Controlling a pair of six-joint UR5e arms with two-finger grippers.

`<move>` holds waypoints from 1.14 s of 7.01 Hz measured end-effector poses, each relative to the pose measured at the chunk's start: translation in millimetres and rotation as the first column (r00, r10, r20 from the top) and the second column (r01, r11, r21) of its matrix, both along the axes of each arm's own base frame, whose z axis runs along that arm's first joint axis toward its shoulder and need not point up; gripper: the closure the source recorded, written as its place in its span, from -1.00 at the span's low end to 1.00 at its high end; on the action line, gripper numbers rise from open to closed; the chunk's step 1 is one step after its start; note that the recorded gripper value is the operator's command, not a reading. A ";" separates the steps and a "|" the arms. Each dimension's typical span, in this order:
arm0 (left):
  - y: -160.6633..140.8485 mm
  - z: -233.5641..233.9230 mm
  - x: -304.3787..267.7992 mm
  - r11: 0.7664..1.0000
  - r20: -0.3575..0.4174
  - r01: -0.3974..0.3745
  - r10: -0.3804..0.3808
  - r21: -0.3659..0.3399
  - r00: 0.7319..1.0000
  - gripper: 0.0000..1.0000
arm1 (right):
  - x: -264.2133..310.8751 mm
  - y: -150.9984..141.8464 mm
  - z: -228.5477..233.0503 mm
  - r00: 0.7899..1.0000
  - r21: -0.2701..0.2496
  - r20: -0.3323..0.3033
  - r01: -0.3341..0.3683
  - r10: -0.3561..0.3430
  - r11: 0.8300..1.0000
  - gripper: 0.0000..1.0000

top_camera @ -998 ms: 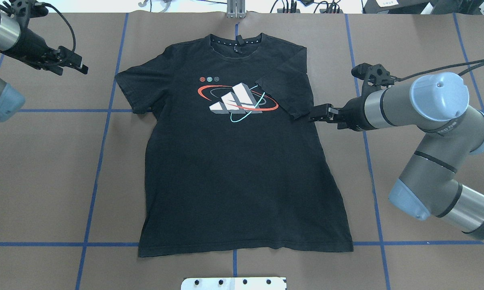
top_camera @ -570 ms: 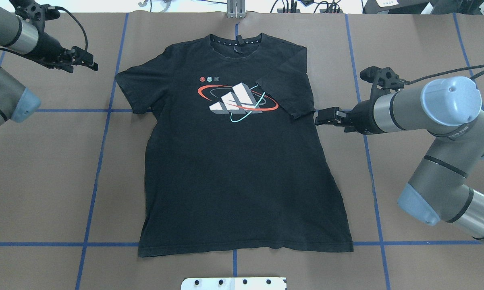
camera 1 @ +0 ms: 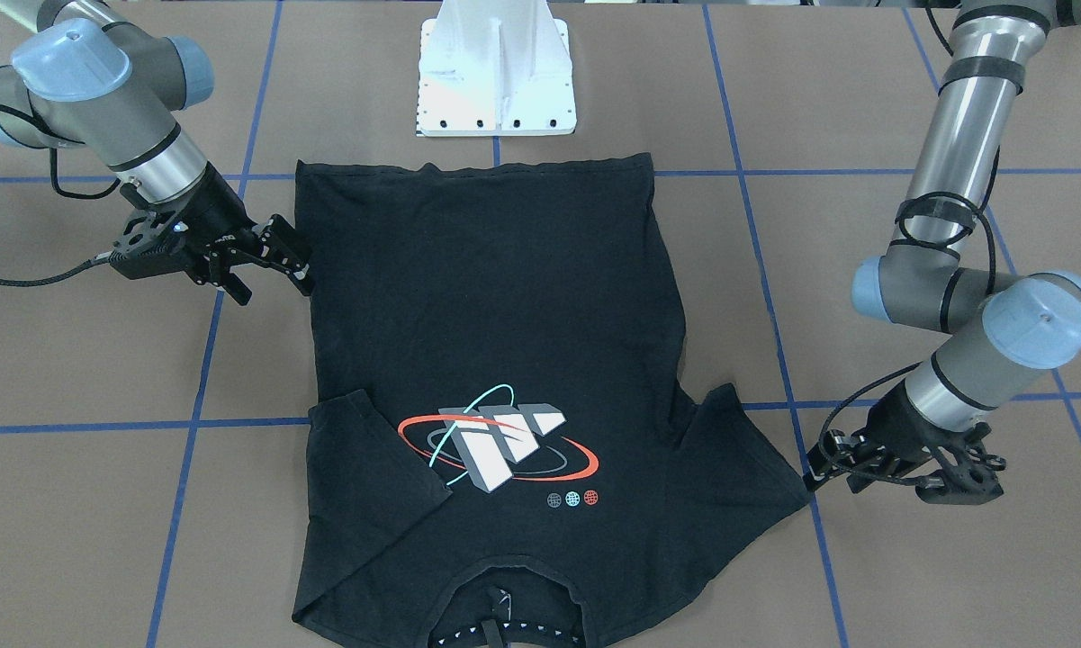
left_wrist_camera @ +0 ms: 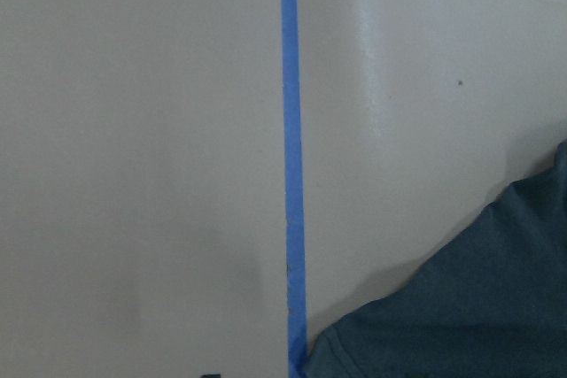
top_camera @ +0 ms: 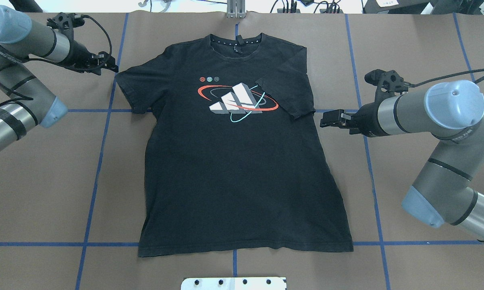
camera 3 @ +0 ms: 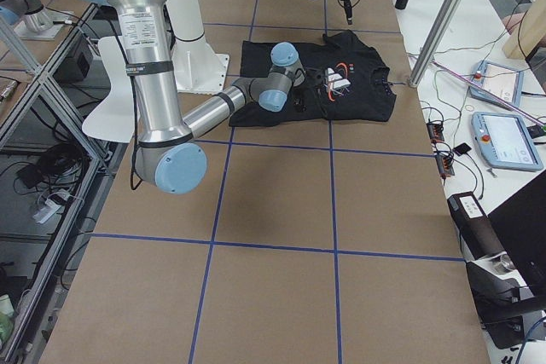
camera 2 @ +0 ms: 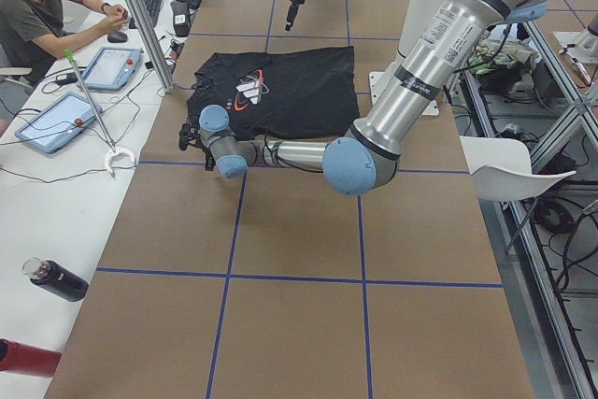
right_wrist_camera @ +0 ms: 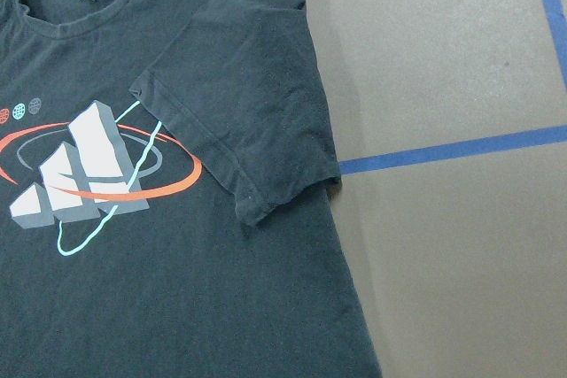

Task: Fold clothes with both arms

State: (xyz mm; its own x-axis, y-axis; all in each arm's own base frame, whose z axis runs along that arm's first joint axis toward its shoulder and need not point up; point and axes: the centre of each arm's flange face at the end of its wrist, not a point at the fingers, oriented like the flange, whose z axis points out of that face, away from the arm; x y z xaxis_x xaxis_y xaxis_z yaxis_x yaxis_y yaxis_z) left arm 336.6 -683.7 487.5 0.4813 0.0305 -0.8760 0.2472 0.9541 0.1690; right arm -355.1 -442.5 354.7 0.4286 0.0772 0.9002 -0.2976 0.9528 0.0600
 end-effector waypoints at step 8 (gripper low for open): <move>2.4 11.8 22.2 1.000 0.016 0.004 -0.005 0.016 1.000 0.03 | -1.1 -0.7 3.4 1.000 -0.001 -0.008 -0.007 0.007 1.000 -0.98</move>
State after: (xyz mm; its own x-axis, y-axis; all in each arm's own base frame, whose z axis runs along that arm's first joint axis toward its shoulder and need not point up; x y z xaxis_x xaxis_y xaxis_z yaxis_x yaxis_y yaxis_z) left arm 358.8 -681.3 499.3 0.4952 0.0419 -0.8677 0.2486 0.9502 0.1878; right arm -356.2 -443.3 358.2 0.4353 0.0809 0.8966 -0.3041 0.9506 0.0619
